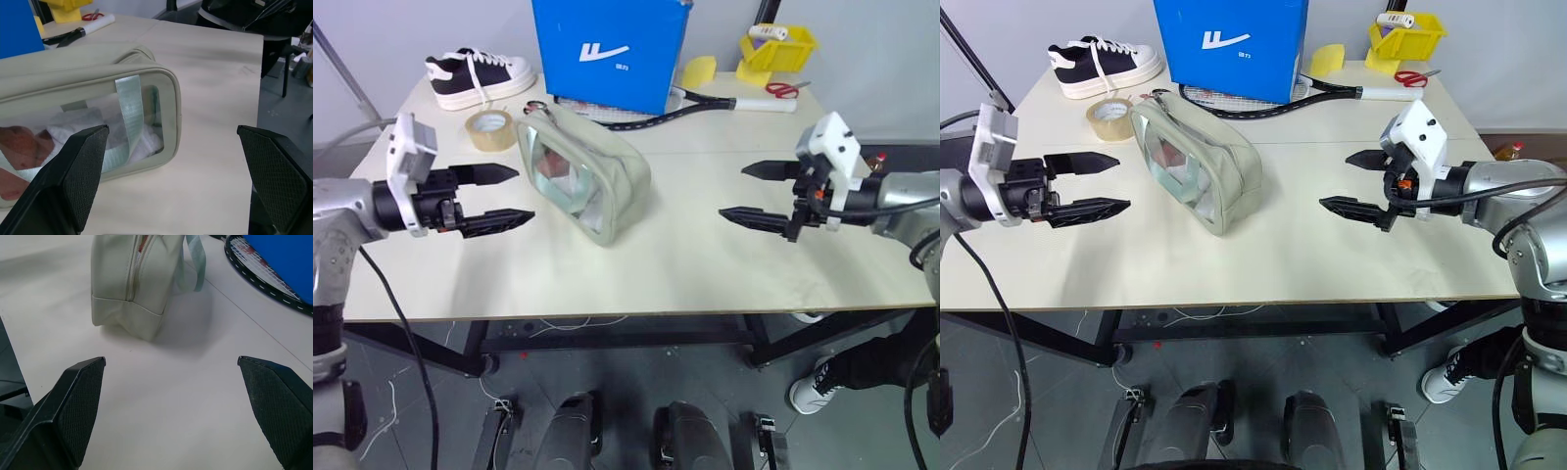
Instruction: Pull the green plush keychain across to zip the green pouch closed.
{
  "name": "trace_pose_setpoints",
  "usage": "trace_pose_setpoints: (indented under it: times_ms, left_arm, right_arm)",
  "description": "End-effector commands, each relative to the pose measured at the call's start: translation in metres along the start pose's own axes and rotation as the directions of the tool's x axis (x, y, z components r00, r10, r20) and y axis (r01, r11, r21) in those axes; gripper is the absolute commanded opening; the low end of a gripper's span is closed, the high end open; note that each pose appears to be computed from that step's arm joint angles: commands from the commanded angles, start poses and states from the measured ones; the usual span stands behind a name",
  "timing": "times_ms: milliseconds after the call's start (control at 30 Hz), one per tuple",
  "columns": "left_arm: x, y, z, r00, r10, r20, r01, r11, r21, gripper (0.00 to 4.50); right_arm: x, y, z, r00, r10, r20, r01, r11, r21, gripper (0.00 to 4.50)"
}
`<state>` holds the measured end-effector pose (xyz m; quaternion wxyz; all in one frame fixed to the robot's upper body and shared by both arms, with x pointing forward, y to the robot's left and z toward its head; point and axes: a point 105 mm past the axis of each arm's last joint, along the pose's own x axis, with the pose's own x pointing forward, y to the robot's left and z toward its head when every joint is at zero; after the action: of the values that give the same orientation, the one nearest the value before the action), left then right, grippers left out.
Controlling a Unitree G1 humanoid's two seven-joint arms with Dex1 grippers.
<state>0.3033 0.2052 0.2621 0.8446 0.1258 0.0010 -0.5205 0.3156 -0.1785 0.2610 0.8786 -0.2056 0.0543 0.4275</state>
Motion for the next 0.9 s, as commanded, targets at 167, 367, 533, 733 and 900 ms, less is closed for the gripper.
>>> trace_pose_setpoints:
  times_ms: [167,367,533,733,900]
  left_arm:
    - [-0.010,0.004,0.020,0.998,0.043,0.044,-0.045,0.998,0.045,4.47]
    - [-0.013,0.003,0.019,0.998,0.046,0.032,-0.048,0.998,0.048,4.47]
    - [-0.015,0.003,0.019,0.998,0.051,0.039,-0.052,0.998,0.041,4.47]
    - [-0.018,0.004,0.021,0.995,0.082,0.064,-0.085,0.995,0.044,4.47]
    - [-0.023,0.002,0.022,0.992,0.094,0.082,-0.097,0.995,0.034,4.47]
  right_arm:
    - [-0.004,-0.002,0.015,0.999,-0.009,0.035,0.011,0.998,-0.056,4.50]
    - [-0.001,-0.001,0.018,0.999,0.001,0.043,0.002,0.998,-0.058,4.50]
    - [0.002,0.000,0.022,0.999,0.013,0.050,-0.010,0.998,-0.061,4.50]
    - [0.008,0.001,0.027,0.998,0.040,0.058,-0.035,0.997,-0.073,4.50]
    - [0.015,0.002,0.040,0.995,0.065,0.077,-0.058,0.994,-0.088,4.50]
